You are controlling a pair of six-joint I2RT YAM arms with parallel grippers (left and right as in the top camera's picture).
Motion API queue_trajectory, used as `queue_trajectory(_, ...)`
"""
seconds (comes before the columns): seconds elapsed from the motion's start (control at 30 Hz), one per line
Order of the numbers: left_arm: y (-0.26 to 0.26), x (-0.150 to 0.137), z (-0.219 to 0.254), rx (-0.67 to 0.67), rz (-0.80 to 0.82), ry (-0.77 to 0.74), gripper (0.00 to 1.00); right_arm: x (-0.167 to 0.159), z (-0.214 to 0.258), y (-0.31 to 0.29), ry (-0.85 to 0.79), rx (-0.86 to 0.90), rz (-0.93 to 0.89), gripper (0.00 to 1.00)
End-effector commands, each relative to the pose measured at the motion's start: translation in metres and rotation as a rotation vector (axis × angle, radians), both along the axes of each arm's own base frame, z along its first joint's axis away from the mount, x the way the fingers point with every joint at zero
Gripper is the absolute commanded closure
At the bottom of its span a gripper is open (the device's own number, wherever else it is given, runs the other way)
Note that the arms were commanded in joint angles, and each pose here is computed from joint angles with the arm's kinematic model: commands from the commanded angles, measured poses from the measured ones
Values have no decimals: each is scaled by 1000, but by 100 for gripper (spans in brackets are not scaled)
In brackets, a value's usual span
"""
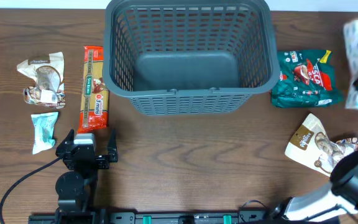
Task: Pack container
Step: 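Grasp the Kleenex tissue multipack with the right gripper, then lift the tissue pack and carry it over the grey basket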
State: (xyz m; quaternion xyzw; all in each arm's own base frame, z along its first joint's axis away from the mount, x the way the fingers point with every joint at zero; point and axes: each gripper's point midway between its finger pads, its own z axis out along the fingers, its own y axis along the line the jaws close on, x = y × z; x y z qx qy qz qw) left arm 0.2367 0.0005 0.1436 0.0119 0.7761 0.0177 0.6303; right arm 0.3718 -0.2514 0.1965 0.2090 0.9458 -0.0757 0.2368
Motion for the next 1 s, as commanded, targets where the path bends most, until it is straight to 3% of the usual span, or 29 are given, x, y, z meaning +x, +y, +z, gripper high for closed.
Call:
queue_trajectory(0.0,0,-1,-13,8,3,38,1,6,78,15,-125,-82,25,99)
queue_trajectory(0.23,0,-1,-13,8,3,38,1,11,166,72,-252,-101,152,99)
queue_trajectory(0.5,0,-1,-13,8,2,38,1,38,238,185,-450,-129,429,99)
queue_trajectory(0.77,0,-1,-13,8,3,38,1,51,241,271,-489,-42,585,99)
queue_trajectory(0.97,0,-1,-13,8,2,38,1,46,217,342,-406,-77,853,99)
